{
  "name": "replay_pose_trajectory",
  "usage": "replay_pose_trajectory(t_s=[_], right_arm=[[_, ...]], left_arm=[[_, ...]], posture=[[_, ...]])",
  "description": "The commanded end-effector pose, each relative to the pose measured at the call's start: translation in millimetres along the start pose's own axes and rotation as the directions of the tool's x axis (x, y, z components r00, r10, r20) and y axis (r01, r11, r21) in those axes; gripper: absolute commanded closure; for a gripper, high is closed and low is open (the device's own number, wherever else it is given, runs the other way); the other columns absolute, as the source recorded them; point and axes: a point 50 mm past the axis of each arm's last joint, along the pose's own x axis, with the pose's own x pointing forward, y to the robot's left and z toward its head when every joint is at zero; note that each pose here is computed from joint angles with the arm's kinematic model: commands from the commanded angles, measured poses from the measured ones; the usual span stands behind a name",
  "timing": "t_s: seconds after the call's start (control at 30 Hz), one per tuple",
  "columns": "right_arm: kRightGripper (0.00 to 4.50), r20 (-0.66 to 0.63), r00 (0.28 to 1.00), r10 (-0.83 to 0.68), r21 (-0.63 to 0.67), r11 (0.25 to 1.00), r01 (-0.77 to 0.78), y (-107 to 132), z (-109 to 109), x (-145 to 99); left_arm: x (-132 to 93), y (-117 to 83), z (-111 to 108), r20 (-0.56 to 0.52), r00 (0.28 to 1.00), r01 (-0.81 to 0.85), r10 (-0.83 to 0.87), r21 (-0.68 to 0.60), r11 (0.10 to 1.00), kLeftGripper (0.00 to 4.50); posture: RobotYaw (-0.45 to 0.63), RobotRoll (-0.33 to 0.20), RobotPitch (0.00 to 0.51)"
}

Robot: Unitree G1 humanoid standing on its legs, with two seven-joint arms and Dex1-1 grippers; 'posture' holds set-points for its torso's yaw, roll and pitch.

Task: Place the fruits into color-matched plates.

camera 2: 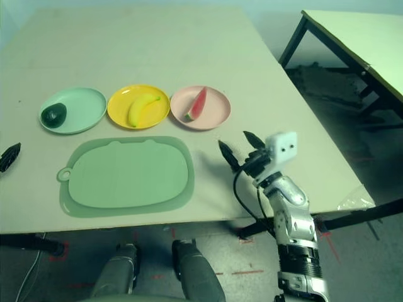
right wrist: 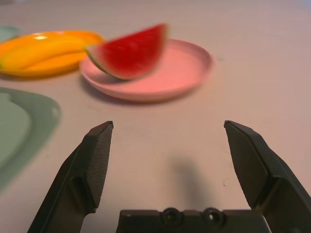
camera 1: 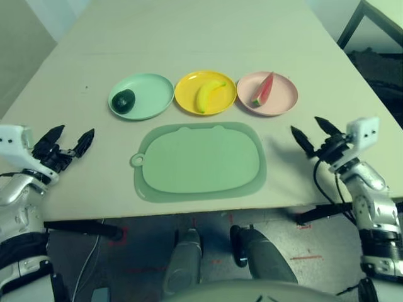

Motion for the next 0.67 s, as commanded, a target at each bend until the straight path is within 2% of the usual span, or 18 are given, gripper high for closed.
replay_pose_trajectory(t_s=[0.03, 0.27, 0.43, 0.67], right_arm=[[0.0, -0.02, 0.997, -0.079, -0.032, 0.996, 0.078, -17.2, -10.5, -14.4], [0.0, 0.0, 0.995, -0.103, -0.048, 0.994, 0.103, -27.6, -16.3, -11.3], [0.0, 0.018, 0.997, -0.077, -0.058, 0.995, 0.078, -27.3, -14.5, -4.0], [0.0, 0.015, 0.999, -0.05, -0.069, 0.996, 0.051, -24.6, -15.6, -1.4]], left_arm=[[2.8, -5.6, 2.4, 0.006, 1.0, -0.013, 0.013, -0.008, 1.0, 0.02], [11.2, -11.5, 9.7, 0.027, 1.0, -0.005, 0.005, -0.014, 1.0, 0.02], [2.3, -5.6, 14.5, 0.028, 0.999, -0.04, 0.04, -0.004, 0.999, 0.02], [-7.1, -5.6, 13.1, 0.012, 0.999, -0.049, 0.049, 0.012, 0.999, 0.02]], posture=[[-0.02, 0.0, 0.196], [-0.01, 0.0, 0.19], [0.02, 0.0, 0.208], [0.05, 0.0, 0.206]])
